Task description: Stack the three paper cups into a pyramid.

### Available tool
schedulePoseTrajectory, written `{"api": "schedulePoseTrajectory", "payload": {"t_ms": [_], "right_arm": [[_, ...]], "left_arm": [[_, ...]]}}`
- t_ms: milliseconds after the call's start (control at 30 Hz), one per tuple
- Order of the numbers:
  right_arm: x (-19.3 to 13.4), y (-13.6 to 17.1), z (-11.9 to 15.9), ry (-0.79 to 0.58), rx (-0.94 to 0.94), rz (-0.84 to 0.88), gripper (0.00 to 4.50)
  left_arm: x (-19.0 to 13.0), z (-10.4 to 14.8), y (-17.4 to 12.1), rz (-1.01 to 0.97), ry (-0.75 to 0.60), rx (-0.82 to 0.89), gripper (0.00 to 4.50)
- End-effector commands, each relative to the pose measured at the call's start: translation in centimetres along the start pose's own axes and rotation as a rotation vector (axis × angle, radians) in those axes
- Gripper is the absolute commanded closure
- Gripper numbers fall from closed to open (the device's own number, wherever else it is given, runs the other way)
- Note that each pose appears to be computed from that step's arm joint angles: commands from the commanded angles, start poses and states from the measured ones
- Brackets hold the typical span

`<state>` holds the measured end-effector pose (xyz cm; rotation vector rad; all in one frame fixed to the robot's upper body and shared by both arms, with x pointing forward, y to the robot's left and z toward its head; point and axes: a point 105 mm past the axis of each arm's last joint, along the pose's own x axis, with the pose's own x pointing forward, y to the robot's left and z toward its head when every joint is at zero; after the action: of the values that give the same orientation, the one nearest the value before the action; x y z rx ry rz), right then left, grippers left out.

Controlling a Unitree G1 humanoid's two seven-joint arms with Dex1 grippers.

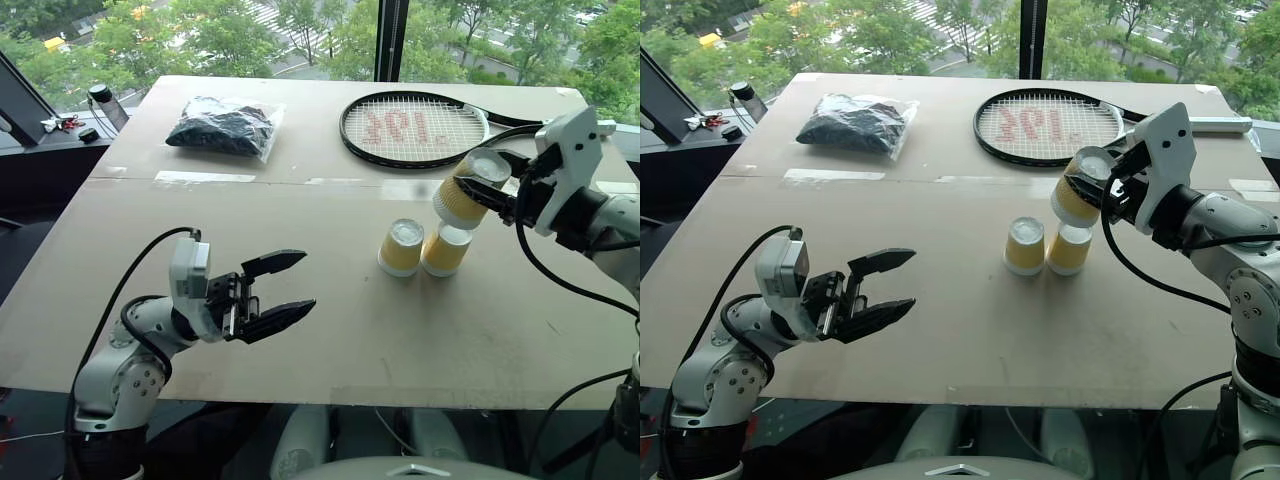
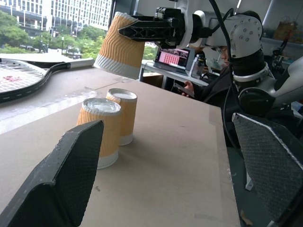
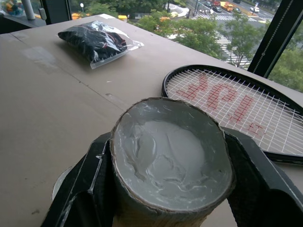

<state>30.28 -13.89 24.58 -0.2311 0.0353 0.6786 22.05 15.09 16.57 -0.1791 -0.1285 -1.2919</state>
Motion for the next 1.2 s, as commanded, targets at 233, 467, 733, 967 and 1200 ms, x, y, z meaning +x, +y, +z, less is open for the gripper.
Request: {"api": "schedulePoseTrajectory", "payload": {"t_ms": [233,467,733,967,1200], "right_arm": [[1.3,1.7,1.0,-0.008,-0.033,0.08,2.2],[2.2,1.8,0.6,-0.01,-0.04,0.083,2.2],[2.6,1.1,-0.5,0.012,-0.075,0.066,1.22],[2.0,1.3,-0.1,-0.002,-0.117,0.094,0.03],[-2.9,2.4,3.1,-0.191,-0.188,0.216,0.03]], "left_arm": [[-0.1,0.9,-1.2,0.018,-0.018,0.044,0.0],[-0.8,0.4,-1.4,0.036,-0.026,0.042,0.0],[-1.0,0.5,-1.5,0.046,-0.03,0.049,0.0],[-1.0,0.4,-1.5,0.052,-0.031,0.048,0.0],[-1.5,-0.1,-0.2,0.16,-0.011,0.02,0.0]]}}
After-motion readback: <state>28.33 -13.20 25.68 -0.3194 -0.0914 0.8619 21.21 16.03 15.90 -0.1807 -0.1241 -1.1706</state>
